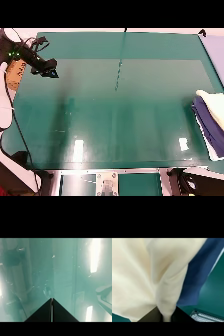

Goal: Fold the shirts.

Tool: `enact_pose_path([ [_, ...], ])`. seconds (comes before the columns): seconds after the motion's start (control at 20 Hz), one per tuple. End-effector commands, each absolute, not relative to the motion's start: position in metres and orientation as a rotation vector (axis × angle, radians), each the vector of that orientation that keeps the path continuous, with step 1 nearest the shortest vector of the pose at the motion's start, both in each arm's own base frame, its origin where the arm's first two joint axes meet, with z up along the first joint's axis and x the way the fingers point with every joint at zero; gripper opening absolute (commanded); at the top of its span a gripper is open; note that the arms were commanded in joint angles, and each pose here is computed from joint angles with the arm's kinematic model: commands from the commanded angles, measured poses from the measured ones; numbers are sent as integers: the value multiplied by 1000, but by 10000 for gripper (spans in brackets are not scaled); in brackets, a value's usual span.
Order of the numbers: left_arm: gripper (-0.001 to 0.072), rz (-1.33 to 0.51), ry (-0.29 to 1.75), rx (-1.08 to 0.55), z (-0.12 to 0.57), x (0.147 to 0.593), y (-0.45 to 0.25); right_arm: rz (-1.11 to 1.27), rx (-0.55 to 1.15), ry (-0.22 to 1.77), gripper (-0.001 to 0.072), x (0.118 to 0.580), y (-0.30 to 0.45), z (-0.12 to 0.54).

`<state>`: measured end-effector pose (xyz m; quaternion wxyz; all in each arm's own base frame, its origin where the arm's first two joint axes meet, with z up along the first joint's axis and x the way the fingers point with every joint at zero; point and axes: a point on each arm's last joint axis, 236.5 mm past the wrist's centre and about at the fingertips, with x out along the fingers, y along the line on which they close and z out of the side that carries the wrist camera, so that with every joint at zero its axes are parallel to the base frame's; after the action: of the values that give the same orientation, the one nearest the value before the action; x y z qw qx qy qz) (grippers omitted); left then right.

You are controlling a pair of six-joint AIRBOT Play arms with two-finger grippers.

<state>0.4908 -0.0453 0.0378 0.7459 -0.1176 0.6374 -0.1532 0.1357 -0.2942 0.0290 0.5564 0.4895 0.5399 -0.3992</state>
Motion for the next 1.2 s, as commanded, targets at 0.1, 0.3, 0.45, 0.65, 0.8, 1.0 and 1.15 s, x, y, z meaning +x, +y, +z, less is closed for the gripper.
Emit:
enact_pose_path([
  [0.1, 22, -340, 1387, -262, 39, 492, -47, -1009, 1134, 1402, 617, 104, -282, -11],
  [0.3, 22, -356, 1377, -278, 41, 494, -51, -993, 1104, 1342, 616, 126, -292, 18],
  [0.45, 22, -364, 1370, -284, 45, 493, -54, -834, 1068, 1190, 284, 196, -290, 55],
  [0.65, 21, -356, 1323, -322, 76, 489, -60, -524, 928, 1020, 19, 318, -244, 99],
  [0.8, 21, -376, 1320, -301, 97, 472, -71, -286, 767, 1074, 18, 375, -163, 102],
  [1.0, 22, -439, 1408, -238, 89, 423, -118, -41, 585, 1203, 16, 400, -54, 69],
  [1.15, 22, -470, 1468, -185, 60, 374, -153, 82, 505, 1341, 16, 380, 3, 27],
])
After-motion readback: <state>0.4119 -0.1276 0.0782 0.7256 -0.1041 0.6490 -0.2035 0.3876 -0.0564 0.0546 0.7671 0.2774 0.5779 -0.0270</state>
